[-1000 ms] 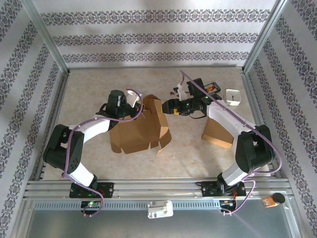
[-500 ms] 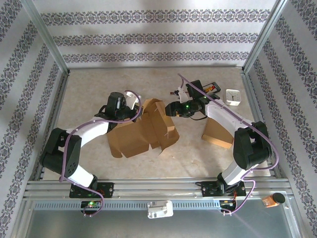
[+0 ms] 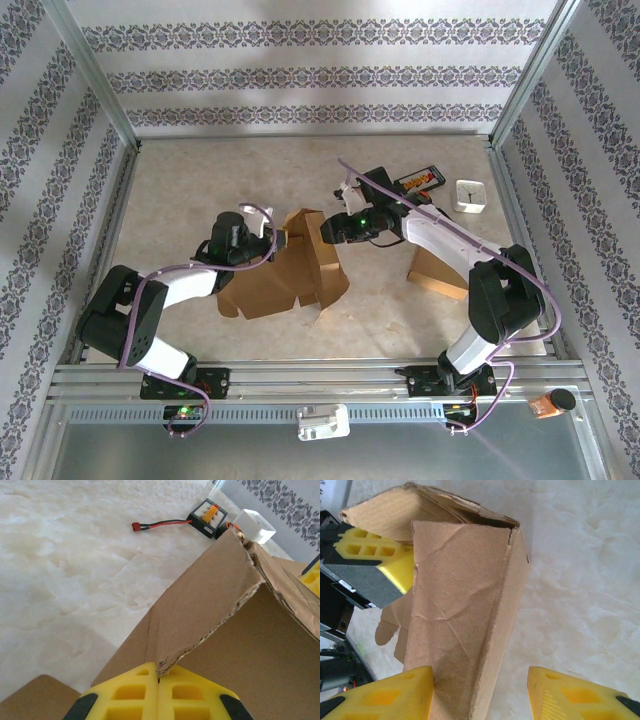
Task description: Fold the paper box
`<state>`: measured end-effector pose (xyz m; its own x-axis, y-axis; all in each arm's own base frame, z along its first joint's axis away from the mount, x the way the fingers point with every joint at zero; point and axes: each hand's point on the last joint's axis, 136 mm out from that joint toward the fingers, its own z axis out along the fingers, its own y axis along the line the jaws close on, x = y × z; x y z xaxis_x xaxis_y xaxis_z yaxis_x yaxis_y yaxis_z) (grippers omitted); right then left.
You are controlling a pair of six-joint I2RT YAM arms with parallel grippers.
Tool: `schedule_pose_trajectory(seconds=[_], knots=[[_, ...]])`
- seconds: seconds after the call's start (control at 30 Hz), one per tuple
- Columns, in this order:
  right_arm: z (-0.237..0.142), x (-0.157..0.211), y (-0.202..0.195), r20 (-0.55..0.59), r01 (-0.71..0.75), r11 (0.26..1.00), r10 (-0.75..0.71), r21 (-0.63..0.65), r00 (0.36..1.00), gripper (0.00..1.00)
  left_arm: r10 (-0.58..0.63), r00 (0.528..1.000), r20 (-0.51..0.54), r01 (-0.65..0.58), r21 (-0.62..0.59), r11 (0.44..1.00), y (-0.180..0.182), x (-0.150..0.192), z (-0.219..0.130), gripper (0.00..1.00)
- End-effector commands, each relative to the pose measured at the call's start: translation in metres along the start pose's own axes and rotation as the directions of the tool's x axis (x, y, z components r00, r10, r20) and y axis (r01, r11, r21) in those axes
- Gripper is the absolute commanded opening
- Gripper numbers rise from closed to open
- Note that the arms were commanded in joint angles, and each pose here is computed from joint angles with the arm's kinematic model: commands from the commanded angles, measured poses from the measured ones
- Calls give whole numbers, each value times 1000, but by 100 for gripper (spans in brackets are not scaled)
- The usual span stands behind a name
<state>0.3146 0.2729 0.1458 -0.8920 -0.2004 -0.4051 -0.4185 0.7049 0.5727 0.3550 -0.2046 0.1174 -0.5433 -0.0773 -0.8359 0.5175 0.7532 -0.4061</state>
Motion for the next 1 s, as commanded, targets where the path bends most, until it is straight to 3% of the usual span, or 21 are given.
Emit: schedule_pose_trajectory(seconds=[0.0, 0.23, 0.5, 0.57, 0.7, 0.8, 0.9, 0.97], knots=[[1, 6, -1, -15, 73, 994, -72, 78, 997, 51, -37, 992, 121, 31, 54, 998, -15, -11, -9, 0], [14, 12, 10, -42, 115, 990, -112, 81, 993, 50, -4, 1000, 27, -2, 188, 982, -44, 22, -6, 9], [18, 11, 16, -51, 134, 988, -130, 76, 990, 50, 148, 989, -28, -139, 199, 970, -45, 43, -13, 48], [17, 11, 16, -54, 138, 987, -134, 82, 990, 50, 177, 984, -12, -172, 169, 970, -44, 37, -19, 55], [16, 12, 15, -60, 142, 986, -137, 86, 989, 50, 247, 968, 41, -250, 86, 964, -43, 13, -40, 57], [16, 11, 16, -58, 142, 986, -138, 85, 989, 50, 291, 954, 78, -287, -54, 956, -33, -19, -62, 58], [15, 11, 17, -63, 135, 987, -130, 82, 990, 50, 313, 950, -2, -307, -206, 929, 1, -44, -76, 58], [15, 12, 20, -68, 127, 989, -122, 72, 990, 50, 330, 941, -81, -339, -205, 918, 20, -51, -74, 57]])
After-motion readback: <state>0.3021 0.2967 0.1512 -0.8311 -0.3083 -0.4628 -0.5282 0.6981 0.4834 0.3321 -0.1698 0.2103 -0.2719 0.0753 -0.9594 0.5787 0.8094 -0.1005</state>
